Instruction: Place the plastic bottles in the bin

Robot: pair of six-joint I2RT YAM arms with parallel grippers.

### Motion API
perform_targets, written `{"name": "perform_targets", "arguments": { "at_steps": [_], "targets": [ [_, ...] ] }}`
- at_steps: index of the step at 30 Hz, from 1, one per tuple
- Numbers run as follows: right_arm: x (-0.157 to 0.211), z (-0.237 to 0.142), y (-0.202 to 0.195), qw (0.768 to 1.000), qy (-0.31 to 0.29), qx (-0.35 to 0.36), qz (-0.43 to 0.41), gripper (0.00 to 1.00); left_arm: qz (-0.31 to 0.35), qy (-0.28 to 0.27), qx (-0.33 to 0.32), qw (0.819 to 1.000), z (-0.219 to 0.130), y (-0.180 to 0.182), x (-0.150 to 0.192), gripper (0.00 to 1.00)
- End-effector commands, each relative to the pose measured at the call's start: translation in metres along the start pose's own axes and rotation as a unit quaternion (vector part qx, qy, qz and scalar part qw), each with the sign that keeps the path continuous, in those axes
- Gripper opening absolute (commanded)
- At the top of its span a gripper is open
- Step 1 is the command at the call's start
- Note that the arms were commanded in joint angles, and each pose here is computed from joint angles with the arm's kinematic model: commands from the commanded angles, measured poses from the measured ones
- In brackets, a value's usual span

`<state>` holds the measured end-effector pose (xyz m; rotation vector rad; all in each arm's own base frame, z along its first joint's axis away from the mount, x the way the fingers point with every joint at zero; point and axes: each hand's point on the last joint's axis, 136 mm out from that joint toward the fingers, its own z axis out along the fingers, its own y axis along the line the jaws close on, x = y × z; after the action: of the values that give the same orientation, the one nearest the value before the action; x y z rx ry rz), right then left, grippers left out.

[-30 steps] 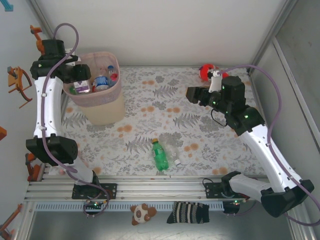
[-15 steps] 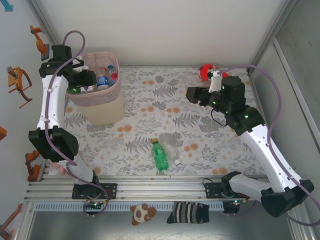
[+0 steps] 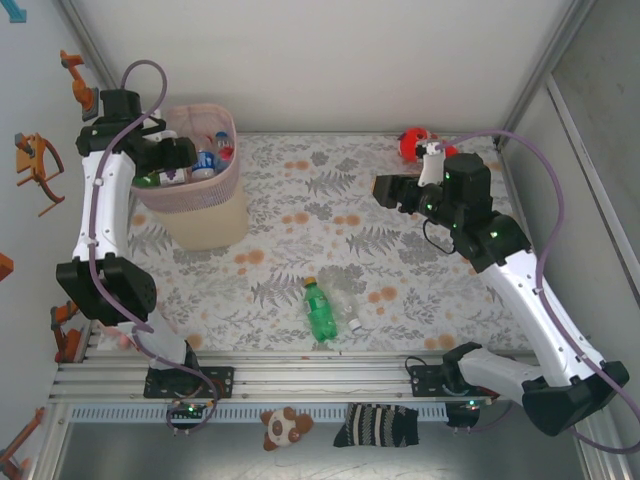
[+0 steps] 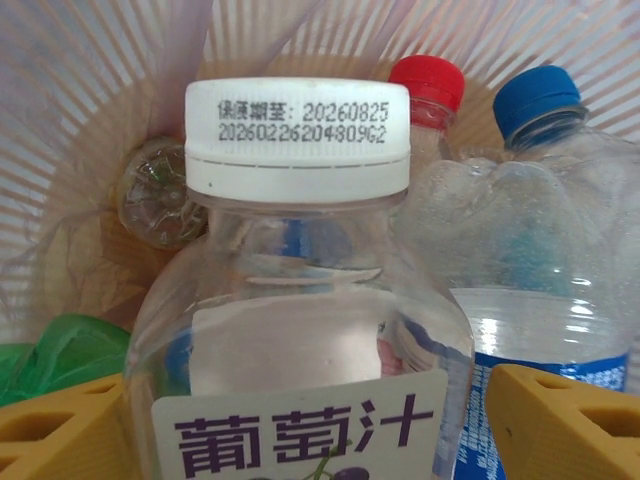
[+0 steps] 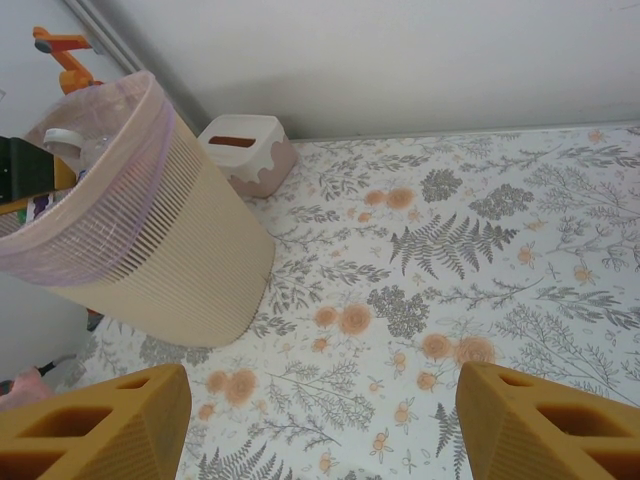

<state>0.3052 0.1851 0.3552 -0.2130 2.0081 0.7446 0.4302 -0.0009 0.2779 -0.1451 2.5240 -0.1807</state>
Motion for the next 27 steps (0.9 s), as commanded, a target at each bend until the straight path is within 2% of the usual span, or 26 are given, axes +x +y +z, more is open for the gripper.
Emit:
{"name": "perform_targets", "arguments": {
  "at_steps": [1, 8, 15, 19, 27],
  "targets": [
    [-0.015, -0.012, 0.008, 1.0, -0.025, -0.008, 0.001, 0.7, -0.017, -0.015, 0.003, 1.0, -0.025, 0.0, 0.0, 0.85],
    [-0.016, -0.013, 0.01, 1.0, -0.026, -0.014, 0.001, 0.7, -0.018, -0.053, 0.014, 0.998, -0.059, -0.007, -0.006, 0.87],
    [-0.014, -0.014, 0.011, 1.0, -0.023, -0.016, 0.002, 0.69, -0.015, -0.072, 0.058, 0.996, -0.081, -0.029, -0.007, 0.81],
    [-0.014, -0.016, 0.012, 1.0, -0.024, -0.017, 0.002, 0.69, 0.006, -0.078, 0.056, 0.995, -0.09, -0.045, -0.002, 0.8],
    [-0.011, -0.02, 0.011, 1.0, -0.023, -0.015, 0.005, 0.69, 0.06, -0.067, 0.092, 0.992, -0.098, -0.108, 0.024, 0.75]
  ]
}}
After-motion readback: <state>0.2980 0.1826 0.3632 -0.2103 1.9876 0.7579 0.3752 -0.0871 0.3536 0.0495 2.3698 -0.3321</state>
